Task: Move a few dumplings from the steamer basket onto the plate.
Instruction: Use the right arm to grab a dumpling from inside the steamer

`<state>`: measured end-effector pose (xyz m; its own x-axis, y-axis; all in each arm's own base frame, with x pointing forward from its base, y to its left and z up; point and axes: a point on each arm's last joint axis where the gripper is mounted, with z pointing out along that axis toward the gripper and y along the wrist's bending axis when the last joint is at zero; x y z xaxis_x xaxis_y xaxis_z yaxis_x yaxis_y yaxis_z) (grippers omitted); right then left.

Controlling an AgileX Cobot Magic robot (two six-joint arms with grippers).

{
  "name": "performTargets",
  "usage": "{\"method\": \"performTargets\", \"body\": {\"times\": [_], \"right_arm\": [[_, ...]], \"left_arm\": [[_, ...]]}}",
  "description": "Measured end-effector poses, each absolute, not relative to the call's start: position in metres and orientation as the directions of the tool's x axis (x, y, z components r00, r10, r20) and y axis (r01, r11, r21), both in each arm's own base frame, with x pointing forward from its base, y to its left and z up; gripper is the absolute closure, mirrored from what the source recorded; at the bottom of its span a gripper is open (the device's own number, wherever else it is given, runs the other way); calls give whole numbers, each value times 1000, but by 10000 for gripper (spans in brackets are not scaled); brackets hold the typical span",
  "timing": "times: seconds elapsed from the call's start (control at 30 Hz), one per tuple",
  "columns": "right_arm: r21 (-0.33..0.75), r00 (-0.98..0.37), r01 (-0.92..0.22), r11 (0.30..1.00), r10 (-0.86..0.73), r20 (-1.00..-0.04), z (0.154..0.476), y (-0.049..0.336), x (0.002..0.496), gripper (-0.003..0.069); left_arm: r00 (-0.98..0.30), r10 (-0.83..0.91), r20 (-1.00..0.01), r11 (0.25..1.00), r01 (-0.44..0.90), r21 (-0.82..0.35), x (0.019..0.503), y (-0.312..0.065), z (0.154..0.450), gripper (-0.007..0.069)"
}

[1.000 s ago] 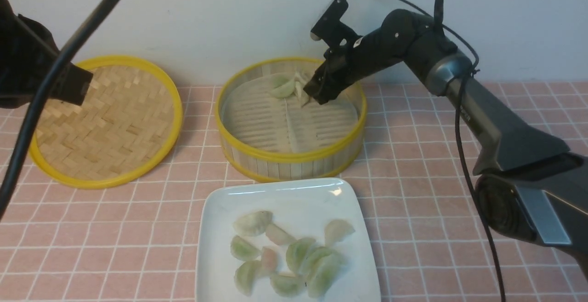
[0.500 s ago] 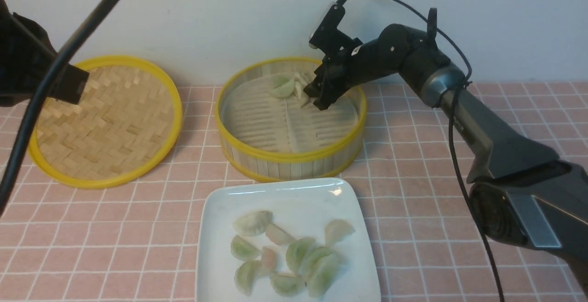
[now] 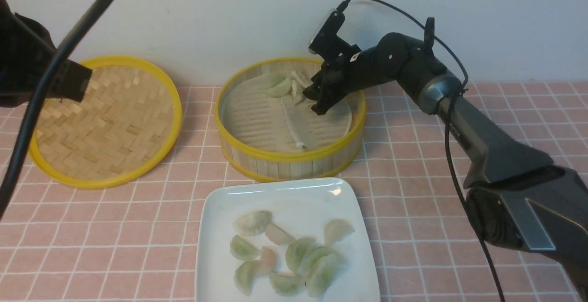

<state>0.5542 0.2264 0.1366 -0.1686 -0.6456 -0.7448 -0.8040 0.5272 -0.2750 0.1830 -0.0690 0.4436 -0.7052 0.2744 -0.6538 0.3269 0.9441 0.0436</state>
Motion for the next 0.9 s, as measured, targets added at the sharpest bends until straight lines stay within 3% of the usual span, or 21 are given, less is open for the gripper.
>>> {"method": "performTargets", "body": {"times": [0.1, 0.17, 0.5, 0.73, 0.9], "right_arm": [[-279, -173, -803, 527, -653, -737, 136, 226, 554, 618], [-272, -187, -802, 532, -656, -731, 139, 225, 553, 652], [-238, -226, -826, 511, -687, -691, 185, 220, 540, 664], [-148, -297, -860, 489, -715, -634, 201, 216, 525, 665], [-147, -302, -854, 499, -706, -640, 217, 215, 521, 665]], "left_arm": [[-706, 273, -654, 945, 326, 42, 183, -69, 444, 631], [-706, 273, -654, 945, 326, 42, 183, -69, 444, 631], [-706, 271, -654, 945, 325, 41, 183, -69, 444, 631], [-708, 267, -654, 946, 321, 38, 183, -69, 444, 631], [-708, 266, -654, 946, 321, 38, 183, -69, 444, 631]]}}
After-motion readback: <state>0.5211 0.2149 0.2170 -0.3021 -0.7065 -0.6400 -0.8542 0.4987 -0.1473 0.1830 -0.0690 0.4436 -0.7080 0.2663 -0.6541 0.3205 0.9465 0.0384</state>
